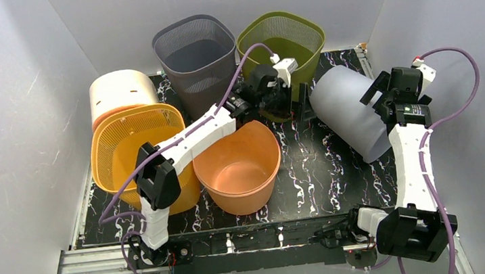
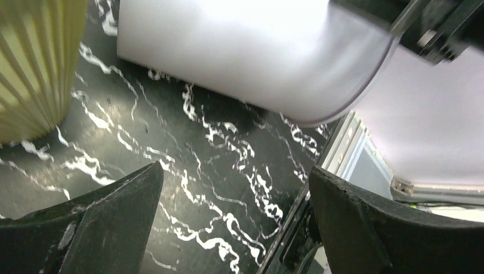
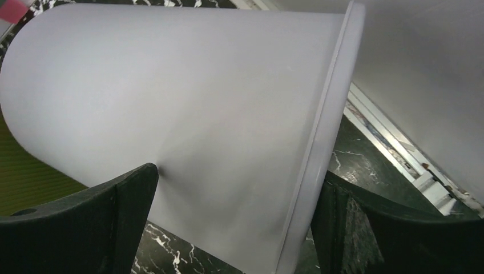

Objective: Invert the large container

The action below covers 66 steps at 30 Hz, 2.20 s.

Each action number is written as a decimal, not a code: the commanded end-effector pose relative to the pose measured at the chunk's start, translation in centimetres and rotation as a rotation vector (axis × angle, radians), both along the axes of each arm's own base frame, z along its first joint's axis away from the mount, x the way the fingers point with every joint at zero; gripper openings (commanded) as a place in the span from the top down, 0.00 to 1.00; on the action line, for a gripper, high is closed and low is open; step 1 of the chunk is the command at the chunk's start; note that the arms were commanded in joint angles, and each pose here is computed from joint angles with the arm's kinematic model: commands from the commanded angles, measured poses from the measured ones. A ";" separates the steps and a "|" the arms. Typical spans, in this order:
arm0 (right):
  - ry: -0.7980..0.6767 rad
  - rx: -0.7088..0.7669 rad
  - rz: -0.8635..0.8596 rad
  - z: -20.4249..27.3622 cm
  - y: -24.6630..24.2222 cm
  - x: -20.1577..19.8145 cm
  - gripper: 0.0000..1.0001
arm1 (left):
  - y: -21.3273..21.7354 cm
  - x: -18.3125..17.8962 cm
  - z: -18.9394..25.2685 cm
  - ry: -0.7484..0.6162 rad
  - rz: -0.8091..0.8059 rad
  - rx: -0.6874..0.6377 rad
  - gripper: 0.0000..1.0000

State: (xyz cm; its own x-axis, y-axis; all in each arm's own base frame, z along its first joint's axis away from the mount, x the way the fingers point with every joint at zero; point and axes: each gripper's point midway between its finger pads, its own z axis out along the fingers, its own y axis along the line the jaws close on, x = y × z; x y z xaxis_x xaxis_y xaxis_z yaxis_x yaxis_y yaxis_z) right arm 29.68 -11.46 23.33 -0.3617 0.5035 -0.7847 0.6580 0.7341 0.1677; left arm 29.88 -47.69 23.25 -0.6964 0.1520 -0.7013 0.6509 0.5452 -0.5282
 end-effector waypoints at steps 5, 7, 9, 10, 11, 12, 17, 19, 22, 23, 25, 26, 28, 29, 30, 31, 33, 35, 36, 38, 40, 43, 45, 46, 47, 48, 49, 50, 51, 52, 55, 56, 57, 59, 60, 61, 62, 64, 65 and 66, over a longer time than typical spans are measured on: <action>-0.168 0.131 0.213 1.7 3.7 3.1 0.02 | -1.4 4.9 1.9 -0.071 0.002 -0.083 0.02; -0.178 0.163 0.244 1.7 4.5 3.2 0.02 | -1.1 6.8 1.1 -0.074 0.022 -0.084 0.02; -0.186 0.197 0.266 1.5 5.2 3.3 0.02 | -0.7 8.6 0.6 -0.072 0.036 -0.085 0.02; -0.184 0.214 0.274 1.3 5.5 3.3 0.02 | -0.5 9.4 0.3 -0.072 0.041 -0.082 0.02; -0.182 0.228 0.275 1.2 5.8 3.2 0.02 | -0.5 9.9 0.1 -0.075 0.041 -0.082 0.02; -0.183 0.239 0.280 1.1 6.0 3.2 0.02 | -0.6 10.5 -0.1 -0.083 0.040 -0.081 0.02; -0.184 0.287 0.268 0.8 6.7 2.3 0.02 | -1.1 12.4 -1.7 -0.110 0.048 -0.053 0.02; -0.196 0.308 0.273 1.0 7.2 1.9 0.02 | -1.4 12.8 -2.4 -0.112 0.048 -0.047 0.02; -0.195 0.319 0.281 0.9 7.6 1.4 0.02 | -1.3 12.8 -2.0 -0.125 0.044 -0.042 0.02; -0.189 0.319 0.280 0.7 7.6 1.3 0.02 | -1.2 12.6 -1.6 -0.136 0.039 -0.044 0.02; -0.176 0.323 0.282 0.2 7.7 1.1 0.02 | -0.9 12.3 -0.5 -0.157 0.033 -0.058 0.02; -0.169 0.324 0.281 -0.1 7.7 1.1 0.02 | -0.8 12.0 0.1 -0.167 0.024 -0.059 0.02; -0.168 0.324 0.280 -0.1 7.7 1.0 0.02 | -0.5 11.3 0.7 -0.175 0.012 -0.036 0.02; -0.170 0.322 0.279 0.0 7.6 1.1 0.02 | -0.2 10.8 0.8 -0.174 0.005 -0.013 0.02; -0.172 0.319 0.279 0.2 7.6 1.0 0.02 | 0.3 10.0 0.7 -0.175 -0.004 0.018 0.02; -0.173 0.315 0.278 0.4 7.5 1.0 0.02 | 0.6 9.4 0.8 -0.184 -0.005 0.040 0.02; -0.178 0.304 0.275 0.9 7.4 1.0 0.02 | 1.2 7.9 1.7 -0.207 -0.020 0.061 0.02; -0.180 0.298 0.281 1.4 7.5 1.0 0.02 | 1.8 6.3 3.4 -0.227 -0.031 0.053 0.02; -0.183 0.298 0.288 1.7 7.6 1.0 0.02 | 2.0 5.6 4.1 -0.232 -0.032 0.047 0.02; -0.192 0.302 0.303 2.3 7.8 1.0 0.02 | 2.6 4.1 5.4 -0.236 -0.036 0.034 0.02; -0.204 0.302 0.316 3.2 8.2 1.0 0.02 | 3.2 2.8 6.5 -0.237 -0.042 0.031 0.02; -0.229 0.293 0.327 4.9 8.5 0.9 0.02 | 4.2 0.9 8.2 -0.242 -0.051 0.027 0.02; -0.246 0.285 0.329 6.1 8.6 0.8 0.02 | 5.0 -0.2 9.0 -0.244 -0.045 0.033 0.02; -0.253 0.284 0.330 6.5 8.7 0.8 0.02 | 5.6 -0.7 9.7 -0.249 -0.038 0.032 0.02; -0.262 0.284 0.331 7.0 8.7 0.7 0.02 | 6.2 -1.2 9.8 -0.248 -0.030 0.043 0.02; -0.271 0.286 0.335 7.5 8.9 0.7 0.02 | 6.9 -1.6 10.0 -0.247 -0.016 0.051 0.02; -0.282 0.290 0.343 8.0 9.1 0.7 0.02 | 7.6 -2.0 10.1 -0.245 -0.002 0.058 0.02; -0.290 0.294 0.347 8.3 9.3 0.7 0.02 | 8.3 -2.5 10.1 -0.238 0.006 0.061 0.02; -0.300 0.298 0.354 8.7 9.4 0.7 0.02 | 9.1 -3.1 10.1 -0.230 0.014 0.065 0.02; -0.309 0.301 0.363 9.0 9.6 0.7 0.02 | 9.7 -3.7 9.9 -0.217 0.020 0.070 0.02; -0.317 0.310 0.381 9.3 10.0 0.8 0.02 | 11.5 -5.3 9.8 -0.194 0.037 0.071 0.02; -0.316 0.313 0.385 9.2 10.1 0.7 0.02 | 12.0 -5.7 9.8 -0.189 0.043 0.070 0.02; -0.314 0.315 0.386 9.1 10.2 0.6 0.02 | 12.4 -6.0 9.7 -0.187 0.047 0.069 0.02; -0.303 0.315 0.383 8.6 10.2 0.5 0.02 | 13.0 -6.5 9.4 -0.173 0.052 0.078 0.02; -0.295 0.319 0.385 8.3 10.3 0.4 0.02 | 13.1 -6.7 9.3 -0.169 0.051 0.077 0.02; -0.288 0.324 0.384 7.9 10.4 0.3 0.02 | 13.0 -6.8 9.2 -0.160 0.051 0.075 0.02; -0.279 0.336 0.375 7.3 10.4 0.2 0.02 | 12.9 -6.9 9.2 -0.154 0.049 0.067 0.02; -0.275 0.364 0.362 6.4 10.6 0.1 0.02 | 12.5 -7.2 8.9 -0.137 0.047 0.048 0.02; -0.279 0.379 0.356 6.0 10.7 0.2 0.02 | 12.3 -7.3 8.6 -0.133 0.045 0.042 0.02; -0.285 0.391 0.352 5.6 10.8 0.4 0.02 | 12.1 -7.3 8.2 -0.125 0.045 0.039 0.02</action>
State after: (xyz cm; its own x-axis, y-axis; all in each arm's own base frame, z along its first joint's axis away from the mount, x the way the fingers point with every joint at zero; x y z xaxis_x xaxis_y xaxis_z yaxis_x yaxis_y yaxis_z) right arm 29.40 -1.14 28.50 -0.4078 0.6378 -0.6534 0.3122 0.7699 0.5567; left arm 23.21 -35.15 32.36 -0.5811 0.1660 -0.7967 0.7004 0.6005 -0.3858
